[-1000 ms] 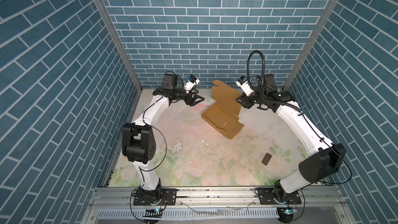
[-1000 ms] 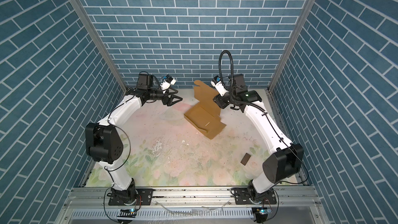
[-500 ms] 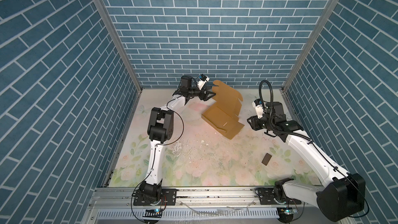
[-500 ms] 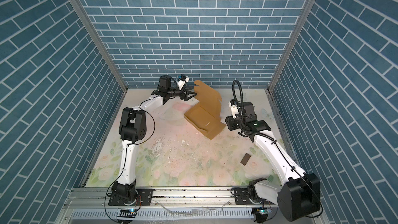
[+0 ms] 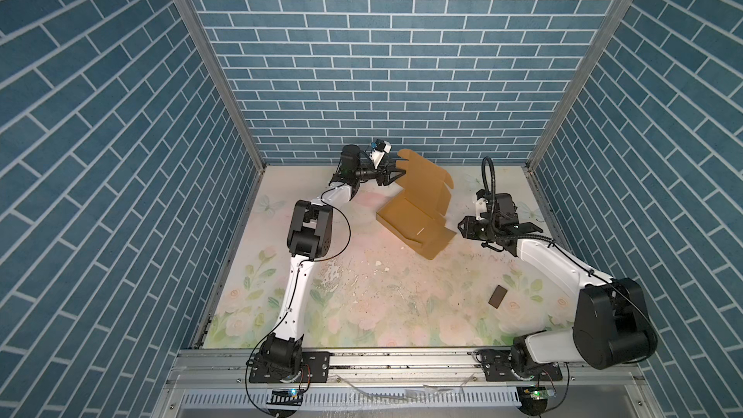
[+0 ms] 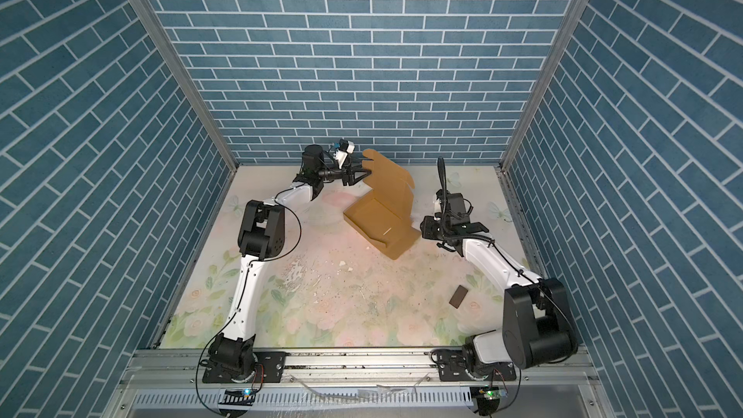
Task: Assemble paper box
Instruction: Rotate the paper box at the center of the table.
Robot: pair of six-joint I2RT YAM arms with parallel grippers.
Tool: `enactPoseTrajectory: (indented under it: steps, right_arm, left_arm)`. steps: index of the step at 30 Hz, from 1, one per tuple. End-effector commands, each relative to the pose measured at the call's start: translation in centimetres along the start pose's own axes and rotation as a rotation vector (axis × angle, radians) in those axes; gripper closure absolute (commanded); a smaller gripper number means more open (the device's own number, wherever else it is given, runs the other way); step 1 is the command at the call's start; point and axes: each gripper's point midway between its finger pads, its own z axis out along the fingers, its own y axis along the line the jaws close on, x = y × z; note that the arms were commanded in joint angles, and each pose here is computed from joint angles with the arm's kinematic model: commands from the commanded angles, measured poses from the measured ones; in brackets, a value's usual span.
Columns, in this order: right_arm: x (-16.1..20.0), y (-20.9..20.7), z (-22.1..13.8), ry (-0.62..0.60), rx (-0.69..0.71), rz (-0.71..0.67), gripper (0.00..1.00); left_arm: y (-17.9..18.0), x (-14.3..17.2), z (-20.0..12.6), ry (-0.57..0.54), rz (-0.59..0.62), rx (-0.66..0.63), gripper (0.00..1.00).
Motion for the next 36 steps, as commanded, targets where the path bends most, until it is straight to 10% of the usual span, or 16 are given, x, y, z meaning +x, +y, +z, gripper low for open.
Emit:
enactPoseTrajectory:
  steps: [1, 6, 22, 36]
  right_arm:
    - [-1.0, 0.3, 1.4, -0.020, -0.081, 0.131, 0.68]
    - [-1.4, -0.9, 2.7, -0.010, -0.115, 0.223, 0.68]
    - [-3.7, -1.9, 5.2, 0.046, -0.188, 0.265, 0.71]
    - [-6.2, -0.7, 8.5, 0.120, -0.313, 0.271, 0.89]
  left_arm:
    - [-1.8, -2.0, -0.4, -0.042, 0.031, 0.046, 0.47]
    - [-2.9, -2.4, -1.7, -0.048, 0.011, 0.040, 0.63]
    - [-10.7, -0.2, -6.9, 0.015, -0.115, 0.008, 0.67]
    - [-10.7, 2.6, -8.1, 0.111, -0.090, -0.104, 0.82]
